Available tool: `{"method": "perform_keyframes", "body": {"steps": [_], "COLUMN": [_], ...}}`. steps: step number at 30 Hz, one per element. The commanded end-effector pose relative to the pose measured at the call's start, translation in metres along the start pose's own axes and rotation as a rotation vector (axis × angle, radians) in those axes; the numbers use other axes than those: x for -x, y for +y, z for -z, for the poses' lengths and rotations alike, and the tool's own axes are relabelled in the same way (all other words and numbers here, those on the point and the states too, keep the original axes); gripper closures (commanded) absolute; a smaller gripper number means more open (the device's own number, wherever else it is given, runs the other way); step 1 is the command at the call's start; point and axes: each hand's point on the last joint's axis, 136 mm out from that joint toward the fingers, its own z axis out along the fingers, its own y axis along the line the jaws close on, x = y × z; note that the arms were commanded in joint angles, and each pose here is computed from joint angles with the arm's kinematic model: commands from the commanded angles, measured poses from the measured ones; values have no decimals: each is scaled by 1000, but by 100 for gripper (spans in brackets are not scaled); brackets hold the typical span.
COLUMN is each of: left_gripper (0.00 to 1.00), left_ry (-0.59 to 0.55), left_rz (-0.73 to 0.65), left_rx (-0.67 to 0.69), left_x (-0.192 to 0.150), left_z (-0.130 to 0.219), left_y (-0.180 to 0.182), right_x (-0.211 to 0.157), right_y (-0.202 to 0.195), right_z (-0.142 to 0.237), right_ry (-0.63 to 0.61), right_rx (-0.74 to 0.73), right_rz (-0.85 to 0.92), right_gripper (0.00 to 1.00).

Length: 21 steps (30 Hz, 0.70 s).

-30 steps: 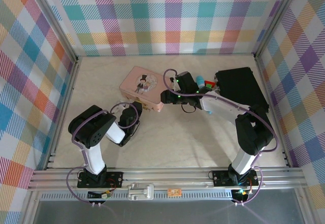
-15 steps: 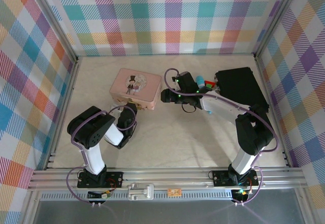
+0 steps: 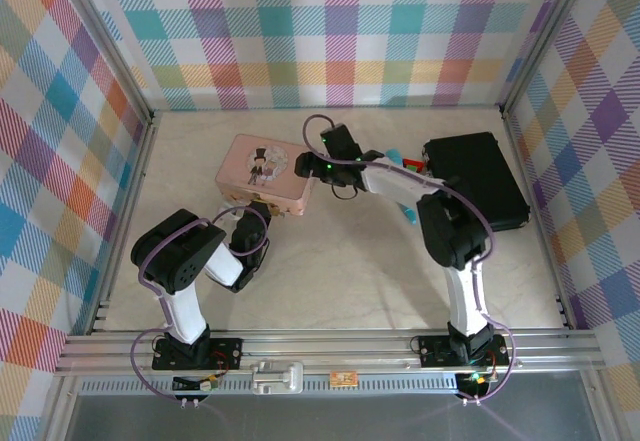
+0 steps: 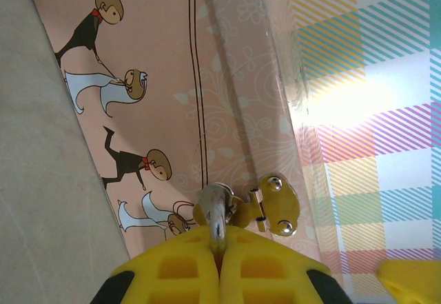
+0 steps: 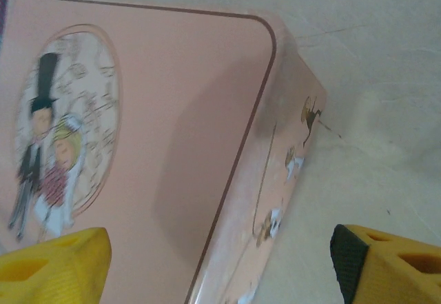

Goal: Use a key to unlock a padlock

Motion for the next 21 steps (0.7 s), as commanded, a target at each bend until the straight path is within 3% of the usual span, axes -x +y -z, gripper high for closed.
{"method": "perform_keyframes", "body": {"steps": [1,11,21], "left_gripper": [100,100,100], "left_ry": [-48,-147,-331], "left_rz": [28,55,82], "left_rx": [-68,-30,-22], "left_x": [12,30,61], "left_z": [-1,3,8], "left_y": [-21,-9,-14], "right_x": [-2,-35,-44], "right_y": [3,-44,-69], "right_z": [-14,-31,-4], "right_ry": [13,39,-29], "right_rx": [-23,-225,-312], "right_rz": [-50,-147,-222], "right_gripper": [17,19,24]}}
